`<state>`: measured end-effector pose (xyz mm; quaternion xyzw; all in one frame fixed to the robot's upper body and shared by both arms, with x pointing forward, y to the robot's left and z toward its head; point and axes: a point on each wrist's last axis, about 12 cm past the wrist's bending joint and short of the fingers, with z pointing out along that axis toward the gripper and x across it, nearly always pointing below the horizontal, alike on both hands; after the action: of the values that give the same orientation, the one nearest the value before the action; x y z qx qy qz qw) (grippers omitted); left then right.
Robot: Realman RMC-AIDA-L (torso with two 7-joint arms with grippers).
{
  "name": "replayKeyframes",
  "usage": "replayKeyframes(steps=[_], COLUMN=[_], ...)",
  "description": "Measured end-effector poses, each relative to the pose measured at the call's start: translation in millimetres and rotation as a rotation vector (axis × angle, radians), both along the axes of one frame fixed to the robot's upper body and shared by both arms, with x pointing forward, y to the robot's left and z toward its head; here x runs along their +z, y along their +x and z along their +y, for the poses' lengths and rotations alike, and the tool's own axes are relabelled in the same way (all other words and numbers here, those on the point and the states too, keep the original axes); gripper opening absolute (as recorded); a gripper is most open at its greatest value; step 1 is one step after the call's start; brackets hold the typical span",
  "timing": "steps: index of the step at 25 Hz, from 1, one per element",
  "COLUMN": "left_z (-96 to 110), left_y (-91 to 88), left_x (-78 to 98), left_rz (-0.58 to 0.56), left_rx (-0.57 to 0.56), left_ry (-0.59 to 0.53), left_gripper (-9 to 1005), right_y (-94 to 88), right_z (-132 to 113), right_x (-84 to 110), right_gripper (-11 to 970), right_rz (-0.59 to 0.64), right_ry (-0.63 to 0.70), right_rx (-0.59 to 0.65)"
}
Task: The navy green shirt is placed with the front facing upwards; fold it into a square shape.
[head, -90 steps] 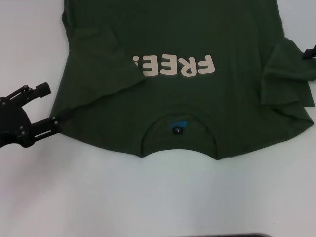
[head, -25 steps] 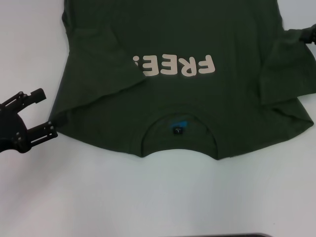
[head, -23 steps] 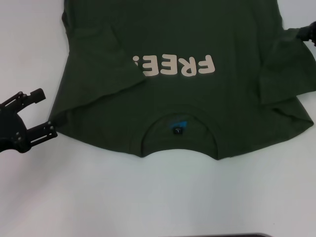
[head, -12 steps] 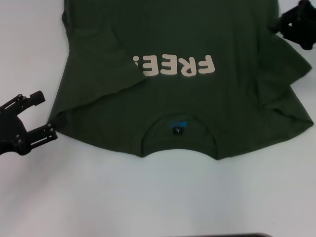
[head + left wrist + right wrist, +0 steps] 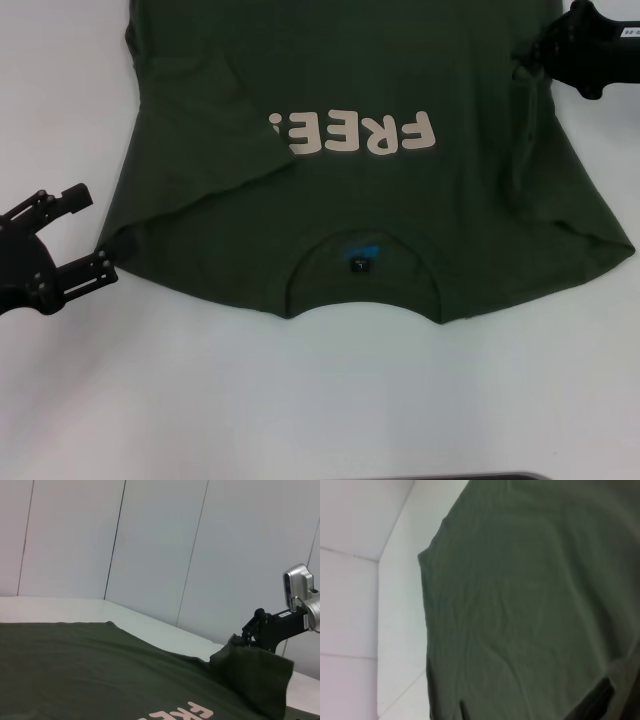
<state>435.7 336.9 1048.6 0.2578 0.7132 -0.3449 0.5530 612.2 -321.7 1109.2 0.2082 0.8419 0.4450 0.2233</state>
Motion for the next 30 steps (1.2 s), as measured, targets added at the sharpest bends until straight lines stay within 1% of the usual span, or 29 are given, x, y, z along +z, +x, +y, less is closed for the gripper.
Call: replayKeyframes(steps=[8,13,18,19,22,25,27,30], left_z=[0.6,1.2,1.8,1.7,1.7,2.1,2.4,3.9], left_y=[-0.2,-1.2,-2.0,-1.9,-1.0,-0.8,-0.7,1.2], left_x=[0.0,-0.5,-0.8,-0.8,-0.1,0.7,1.4,3.2], left_rz=[0.000,0.003,0.004,0.003,0.002,0.005,0.016,0.045], left_rx=[0.003,0.005,0.010,0.010,0.007,0.004,0.005,0.012], left_ry=[0.001,0.001,0.001,0.001,0.000,-0.005,-0.018,-0.045], left_gripper=[859,860,859,859,860,860,859,857], right_y=[4.2,4.4,2.4,2.4,4.2,1.6,-1.9,-10.4], right_z=[1.9,3.6,0.8,-1.9,-12.9,-20.2,-19.8,-11.2], right_x=[-8.0,-9.4,-6.1,-2.5,15.5,29.4,31.1,22.1], right_gripper=[3,108,339,346,365,385,398,444], right_rz=[-0.009,-0.013,-0.021,-0.036,-0.128,-0.256,-0.339,-0.474], right_ry=[0.022,0.024,0.033,0.035,0.026,-0.044,-0.098,-0.154], right_rx=[-0.070,-0.069,-0.052,-0.046,-0.002,0.091,0.148,0.201])
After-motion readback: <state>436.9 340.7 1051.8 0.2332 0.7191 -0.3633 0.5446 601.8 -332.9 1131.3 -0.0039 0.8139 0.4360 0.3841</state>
